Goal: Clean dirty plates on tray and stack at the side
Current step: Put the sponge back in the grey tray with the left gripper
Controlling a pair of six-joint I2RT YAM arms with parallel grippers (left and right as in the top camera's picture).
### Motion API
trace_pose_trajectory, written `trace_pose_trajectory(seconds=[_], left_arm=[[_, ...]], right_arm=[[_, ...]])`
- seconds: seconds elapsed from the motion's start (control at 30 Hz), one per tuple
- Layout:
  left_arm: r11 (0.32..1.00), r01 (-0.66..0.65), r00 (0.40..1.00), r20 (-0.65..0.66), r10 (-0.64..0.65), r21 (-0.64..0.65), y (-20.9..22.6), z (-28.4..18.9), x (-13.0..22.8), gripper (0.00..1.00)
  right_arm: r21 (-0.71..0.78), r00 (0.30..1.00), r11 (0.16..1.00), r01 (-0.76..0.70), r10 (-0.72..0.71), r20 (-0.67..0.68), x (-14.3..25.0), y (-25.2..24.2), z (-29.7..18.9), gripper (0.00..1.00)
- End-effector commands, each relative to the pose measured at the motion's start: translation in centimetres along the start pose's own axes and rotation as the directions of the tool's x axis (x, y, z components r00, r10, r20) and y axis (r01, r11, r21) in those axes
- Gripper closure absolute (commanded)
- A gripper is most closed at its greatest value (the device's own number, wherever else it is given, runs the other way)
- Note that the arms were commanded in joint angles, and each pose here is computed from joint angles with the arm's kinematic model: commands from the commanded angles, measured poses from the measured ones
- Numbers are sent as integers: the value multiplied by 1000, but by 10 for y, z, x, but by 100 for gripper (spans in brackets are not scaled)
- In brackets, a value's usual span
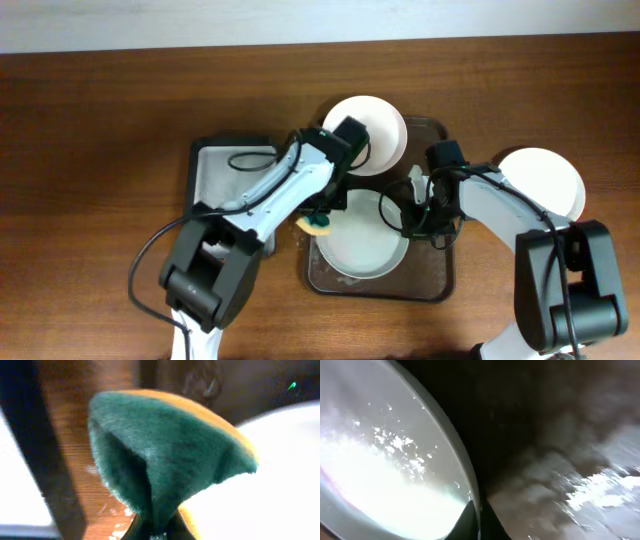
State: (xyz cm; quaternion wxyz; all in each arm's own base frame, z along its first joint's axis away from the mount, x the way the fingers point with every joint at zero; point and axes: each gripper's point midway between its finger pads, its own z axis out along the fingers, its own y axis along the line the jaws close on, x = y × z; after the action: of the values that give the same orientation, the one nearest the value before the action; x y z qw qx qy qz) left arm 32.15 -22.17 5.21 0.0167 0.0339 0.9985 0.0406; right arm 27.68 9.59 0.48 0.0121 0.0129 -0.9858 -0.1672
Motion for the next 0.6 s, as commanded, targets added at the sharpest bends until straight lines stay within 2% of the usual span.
trace_pose_trajectory(seconds=[0.0, 0.07, 0.2, 0.3, 0.43, 0.5, 0.57], left_arm=[[998, 14, 988, 156, -22, 54, 26, -75, -14, 100], [996, 60, 978, 198, -73, 72, 58, -111, -8, 100], [986, 167, 957, 245, -157, -20, 121, -137, 4, 100], [978, 201, 955, 235, -182, -58, 153, -108, 11, 100], [983, 149, 966, 197, -169, 112, 151, -13, 11, 99], [970, 189, 956, 197, -218, 152, 160, 4, 11, 94], [964, 206, 948, 209, -239, 168, 170, 1, 7, 89]], right_arm=[[51, 994, 998, 35, -40, 105, -6, -1, -32, 96], [53, 978, 997, 60, -69, 197, -8, 8, -61, 96], [129, 935, 990, 65, -105, 339, -5, 9, -109, 96], [176, 893, 983, 58, -130, 431, 1, 9, -140, 96], [238, 849, 971, 30, -151, 507, 7, 3, -166, 96], [241, 840, 970, 29, -155, 520, 9, 4, -171, 96], [270, 831, 962, 33, -176, 527, 9, 5, -174, 96]])
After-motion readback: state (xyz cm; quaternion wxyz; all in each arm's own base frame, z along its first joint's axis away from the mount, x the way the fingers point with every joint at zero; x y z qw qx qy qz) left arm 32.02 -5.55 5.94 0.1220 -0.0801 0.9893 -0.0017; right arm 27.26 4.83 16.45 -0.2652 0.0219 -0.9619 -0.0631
